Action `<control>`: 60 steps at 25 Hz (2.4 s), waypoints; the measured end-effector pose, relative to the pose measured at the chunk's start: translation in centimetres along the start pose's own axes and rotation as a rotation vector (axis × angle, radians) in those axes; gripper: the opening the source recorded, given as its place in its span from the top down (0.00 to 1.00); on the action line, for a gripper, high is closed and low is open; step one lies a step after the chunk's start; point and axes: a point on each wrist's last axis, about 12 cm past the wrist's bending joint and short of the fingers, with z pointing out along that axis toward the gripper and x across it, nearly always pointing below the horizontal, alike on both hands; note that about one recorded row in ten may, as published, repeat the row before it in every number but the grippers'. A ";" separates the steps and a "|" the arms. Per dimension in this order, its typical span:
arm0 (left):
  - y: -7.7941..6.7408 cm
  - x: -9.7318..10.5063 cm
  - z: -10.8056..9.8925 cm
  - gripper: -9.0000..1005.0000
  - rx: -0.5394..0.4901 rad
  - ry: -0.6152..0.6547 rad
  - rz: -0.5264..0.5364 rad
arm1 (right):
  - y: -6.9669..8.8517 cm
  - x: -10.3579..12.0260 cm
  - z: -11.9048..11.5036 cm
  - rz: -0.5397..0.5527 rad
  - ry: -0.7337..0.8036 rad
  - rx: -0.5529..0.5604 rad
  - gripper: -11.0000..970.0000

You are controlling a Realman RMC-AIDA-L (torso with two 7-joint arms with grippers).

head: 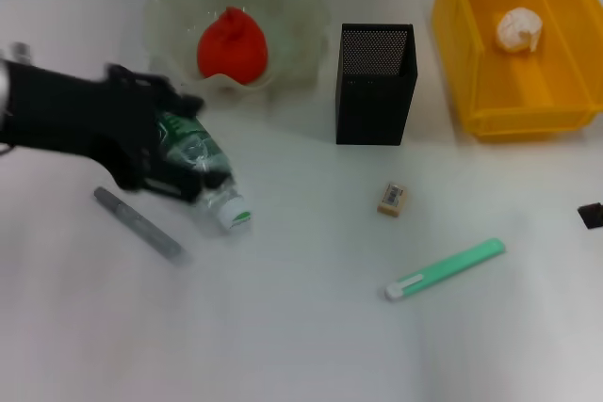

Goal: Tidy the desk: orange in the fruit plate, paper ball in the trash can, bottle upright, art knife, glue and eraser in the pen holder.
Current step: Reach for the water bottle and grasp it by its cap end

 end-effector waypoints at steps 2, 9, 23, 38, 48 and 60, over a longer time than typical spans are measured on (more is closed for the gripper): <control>-0.2 -0.3 0.5 0.14 0.014 0.020 0.062 | -0.6 0.7 0.0 0.021 -0.011 -0.011 0.21; -0.4 -1.6 3.2 0.14 -0.032 0.127 0.422 | -0.9 0.9 0.3 0.076 -0.011 -0.027 0.21; 2.5 -0.7 4.8 0.15 -0.074 0.383 0.916 | -0.9 -0.2 1.1 0.189 -0.043 -0.061 0.21; -0.5 3.7 5.0 0.19 -0.057 0.398 1.153 | 0.3 -1.3 0.6 0.072 0.019 -0.213 0.21; -1.2 5.4 5.2 0.21 -0.035 0.388 1.211 | 0.0 -1.8 -1.0 0.088 -0.048 -0.254 0.21; -3.3 4.1 8.3 0.28 0.036 0.290 1.321 | -0.1 -1.7 -1.0 0.104 -0.079 -0.270 0.21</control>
